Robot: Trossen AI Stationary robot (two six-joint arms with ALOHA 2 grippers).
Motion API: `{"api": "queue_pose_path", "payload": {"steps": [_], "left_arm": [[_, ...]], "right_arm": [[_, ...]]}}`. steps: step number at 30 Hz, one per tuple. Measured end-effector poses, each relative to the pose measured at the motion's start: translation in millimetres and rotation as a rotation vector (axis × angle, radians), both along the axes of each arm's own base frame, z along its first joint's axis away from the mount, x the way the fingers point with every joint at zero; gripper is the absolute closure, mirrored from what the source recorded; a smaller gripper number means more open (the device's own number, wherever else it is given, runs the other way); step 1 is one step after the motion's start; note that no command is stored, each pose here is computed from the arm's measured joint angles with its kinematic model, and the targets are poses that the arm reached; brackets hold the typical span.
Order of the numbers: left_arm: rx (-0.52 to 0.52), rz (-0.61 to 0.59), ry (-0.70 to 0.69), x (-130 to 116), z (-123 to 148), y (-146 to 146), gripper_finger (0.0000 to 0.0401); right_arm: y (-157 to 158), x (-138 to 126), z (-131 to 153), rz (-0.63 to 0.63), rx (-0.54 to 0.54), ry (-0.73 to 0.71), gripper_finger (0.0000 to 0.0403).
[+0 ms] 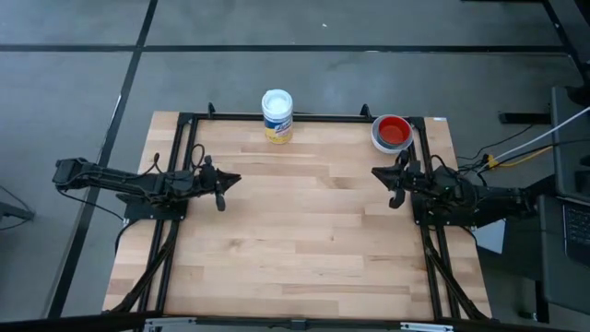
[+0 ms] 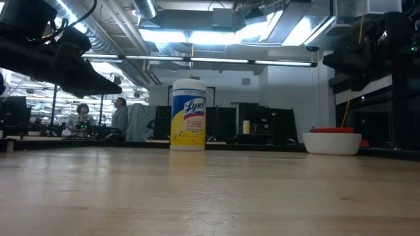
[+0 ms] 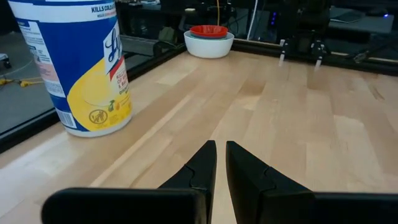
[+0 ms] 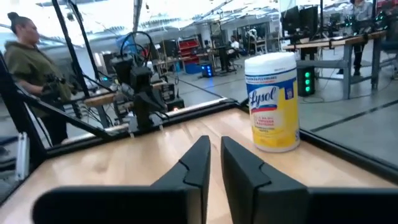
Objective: Nest bowls inside each other
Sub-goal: Return to Home Position
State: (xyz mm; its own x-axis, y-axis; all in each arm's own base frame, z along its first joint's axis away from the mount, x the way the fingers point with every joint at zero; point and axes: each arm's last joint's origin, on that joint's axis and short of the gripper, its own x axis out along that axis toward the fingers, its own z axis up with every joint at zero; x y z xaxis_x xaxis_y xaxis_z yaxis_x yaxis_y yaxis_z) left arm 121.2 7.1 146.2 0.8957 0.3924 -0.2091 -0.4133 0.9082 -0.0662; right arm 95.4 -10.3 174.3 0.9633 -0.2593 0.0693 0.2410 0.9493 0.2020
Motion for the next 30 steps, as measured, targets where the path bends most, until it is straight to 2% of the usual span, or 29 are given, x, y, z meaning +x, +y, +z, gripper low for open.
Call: {"api": "queue_pose_path", "payload": {"steps": [4, 8, 30], "left_arm": [[0.000, 0.000, 0.000, 0.0, 0.0, 0.0, 0.0370], [0.000, 0.000, 0.000, 0.0, 0.0, 0.0, 0.0370], [0.000, 0.000, 0.000, 0.0, 0.0, 0.0, 0.0370]], "right_arm": [[0.0, 0.0, -0.2, 0.002, 0.024, -0.005, 0.0374], [0.0, 0.0, -0.2, -0.001, -0.010, 0.005, 0.0381], [0.0, 0.0, -0.2, -0.001, -0.013, 0.006, 0.0383]]}}
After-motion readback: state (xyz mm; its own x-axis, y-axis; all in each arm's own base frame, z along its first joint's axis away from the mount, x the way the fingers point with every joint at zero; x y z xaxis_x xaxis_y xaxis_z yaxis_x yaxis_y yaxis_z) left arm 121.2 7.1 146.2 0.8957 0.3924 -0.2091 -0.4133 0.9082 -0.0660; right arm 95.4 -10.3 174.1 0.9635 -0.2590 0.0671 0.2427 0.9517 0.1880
